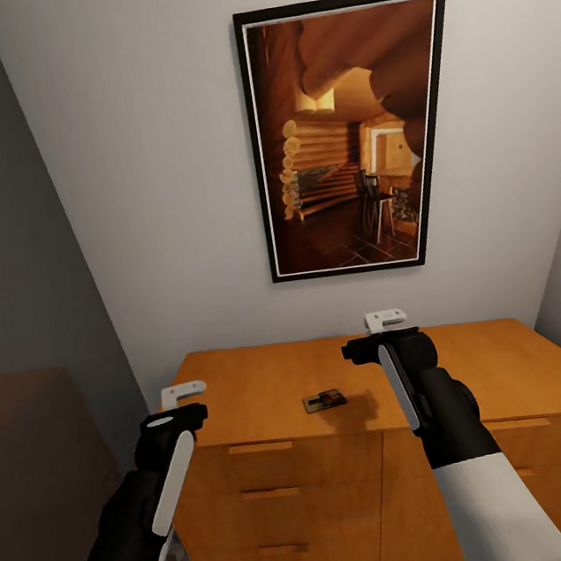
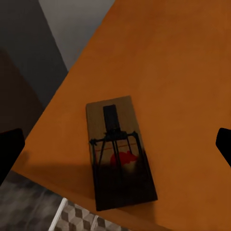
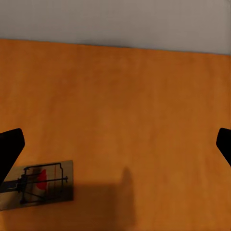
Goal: Take the four mousetraps from the cabinet in the bathroom and place them on the bathroom floor. Make sure all four end up on the same floor surface, and ensure that at least two of them are either under or directly next to the same bathroom sink.
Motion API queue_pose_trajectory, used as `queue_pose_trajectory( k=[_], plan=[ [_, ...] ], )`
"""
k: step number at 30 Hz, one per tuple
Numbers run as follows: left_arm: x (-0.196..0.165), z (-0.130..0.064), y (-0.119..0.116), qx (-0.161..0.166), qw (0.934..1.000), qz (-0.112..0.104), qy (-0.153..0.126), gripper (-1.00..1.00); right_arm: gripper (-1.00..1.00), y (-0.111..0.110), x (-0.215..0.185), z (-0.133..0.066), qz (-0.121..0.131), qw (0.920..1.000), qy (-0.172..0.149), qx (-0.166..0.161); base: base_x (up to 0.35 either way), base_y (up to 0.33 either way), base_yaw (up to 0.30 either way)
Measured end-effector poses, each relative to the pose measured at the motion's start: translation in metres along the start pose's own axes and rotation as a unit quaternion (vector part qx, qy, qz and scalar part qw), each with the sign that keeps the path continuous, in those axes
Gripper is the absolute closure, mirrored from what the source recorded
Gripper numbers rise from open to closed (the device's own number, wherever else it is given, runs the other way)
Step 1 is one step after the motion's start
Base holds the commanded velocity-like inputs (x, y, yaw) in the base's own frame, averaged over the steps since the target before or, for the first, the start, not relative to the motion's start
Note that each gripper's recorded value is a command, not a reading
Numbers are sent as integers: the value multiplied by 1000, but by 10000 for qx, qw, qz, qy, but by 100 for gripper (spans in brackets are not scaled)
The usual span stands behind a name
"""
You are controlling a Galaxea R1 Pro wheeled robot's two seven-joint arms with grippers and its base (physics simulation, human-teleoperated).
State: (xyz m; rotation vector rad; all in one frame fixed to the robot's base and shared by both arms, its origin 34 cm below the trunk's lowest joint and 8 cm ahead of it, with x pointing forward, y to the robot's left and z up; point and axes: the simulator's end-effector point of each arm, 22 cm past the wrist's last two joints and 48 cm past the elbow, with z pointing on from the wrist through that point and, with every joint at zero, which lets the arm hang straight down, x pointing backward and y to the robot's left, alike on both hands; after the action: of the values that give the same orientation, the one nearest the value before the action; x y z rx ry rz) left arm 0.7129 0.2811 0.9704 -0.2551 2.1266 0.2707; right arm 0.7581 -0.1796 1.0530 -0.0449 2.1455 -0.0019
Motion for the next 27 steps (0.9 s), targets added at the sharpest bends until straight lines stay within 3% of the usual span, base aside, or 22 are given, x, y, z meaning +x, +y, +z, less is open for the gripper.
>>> queue_pose_trajectory(
  k=[18, 27],
  plan=[
    [3, 1, -1, 9, 10000, -24, 43, -100, -100, -1, 2, 1, 1, 10000, 22, 8, 0, 0, 0],
    [16, 8, -1, -27, 9998, 20, 191, -100, -100, -1, 2, 1, -8, 10000, 26, 14, 0, 0, 0]
  ],
)
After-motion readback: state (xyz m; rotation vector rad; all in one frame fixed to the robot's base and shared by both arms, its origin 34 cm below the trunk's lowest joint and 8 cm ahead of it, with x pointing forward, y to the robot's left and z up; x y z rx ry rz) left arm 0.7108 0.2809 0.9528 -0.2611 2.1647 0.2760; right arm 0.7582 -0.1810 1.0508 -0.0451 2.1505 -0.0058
